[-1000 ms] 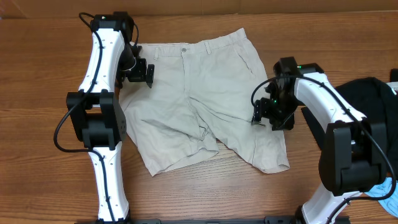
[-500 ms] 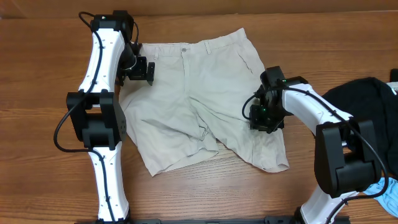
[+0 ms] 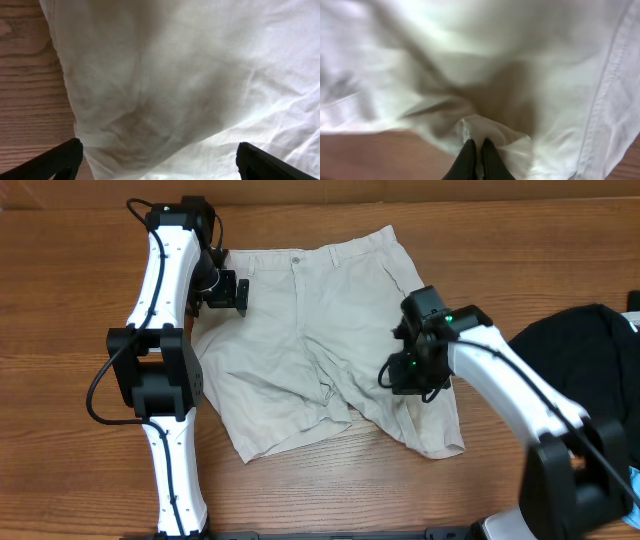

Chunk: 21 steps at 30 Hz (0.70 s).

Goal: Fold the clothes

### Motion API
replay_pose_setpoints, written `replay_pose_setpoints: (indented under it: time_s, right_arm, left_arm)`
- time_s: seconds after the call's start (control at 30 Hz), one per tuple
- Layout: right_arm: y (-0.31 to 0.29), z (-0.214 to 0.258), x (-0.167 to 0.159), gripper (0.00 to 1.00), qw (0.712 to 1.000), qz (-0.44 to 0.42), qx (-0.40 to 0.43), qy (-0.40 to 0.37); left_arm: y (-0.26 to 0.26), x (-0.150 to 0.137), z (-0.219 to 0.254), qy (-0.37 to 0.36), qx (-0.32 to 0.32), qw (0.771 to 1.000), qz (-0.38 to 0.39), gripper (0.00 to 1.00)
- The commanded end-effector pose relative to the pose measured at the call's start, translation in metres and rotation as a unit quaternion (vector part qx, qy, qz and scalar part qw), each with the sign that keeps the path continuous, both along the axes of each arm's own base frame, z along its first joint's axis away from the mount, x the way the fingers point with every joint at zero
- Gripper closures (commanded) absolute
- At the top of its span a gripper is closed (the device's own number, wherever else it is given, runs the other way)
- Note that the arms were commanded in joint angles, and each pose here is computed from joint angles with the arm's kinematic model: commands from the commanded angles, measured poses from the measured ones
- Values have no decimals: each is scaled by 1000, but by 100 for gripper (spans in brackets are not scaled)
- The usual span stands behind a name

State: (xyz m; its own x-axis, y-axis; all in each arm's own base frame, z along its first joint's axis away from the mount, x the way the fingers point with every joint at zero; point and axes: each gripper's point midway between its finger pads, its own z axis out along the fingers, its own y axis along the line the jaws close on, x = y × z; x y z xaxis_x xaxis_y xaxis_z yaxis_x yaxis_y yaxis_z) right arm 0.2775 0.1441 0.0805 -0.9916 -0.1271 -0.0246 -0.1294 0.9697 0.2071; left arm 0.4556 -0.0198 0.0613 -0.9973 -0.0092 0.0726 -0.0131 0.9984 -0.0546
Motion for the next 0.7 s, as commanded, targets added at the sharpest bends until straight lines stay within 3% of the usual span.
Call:
replay_pose_setpoints:
  time_s: [0.0,0.17,0.23,0.3,0.37,0.53,0.67]
  right_arm:
    - [22,22,-9,96,999,37,13,-24]
    - [56,8,-47,92,996,90,17,10]
    - [69,5,-63,73,993,116,23,22]
    - [78,4,-77,48,989,140,25,30]
    - [82,5,-86,41,987,157,20,31]
    - [70,15,-51,27,992,123,5,-20]
    - [40,28,9,20,996,39,17,-79]
  left_arm:
    - [-2,6,7,-14,-7,1000,10,0]
    - [-2,7,7,-16,-7,1000,10,0]
    - [-2,7,7,-16,-7,1000,10,0]
    - [-2,7,7,-17,-7,1000,10,0]
    - [-2,8,7,-18,-7,1000,10,0]
    - [-2,8,7,-19,-7,1000,4,0]
    - [-2,8,7,-19,-7,1000,2,0]
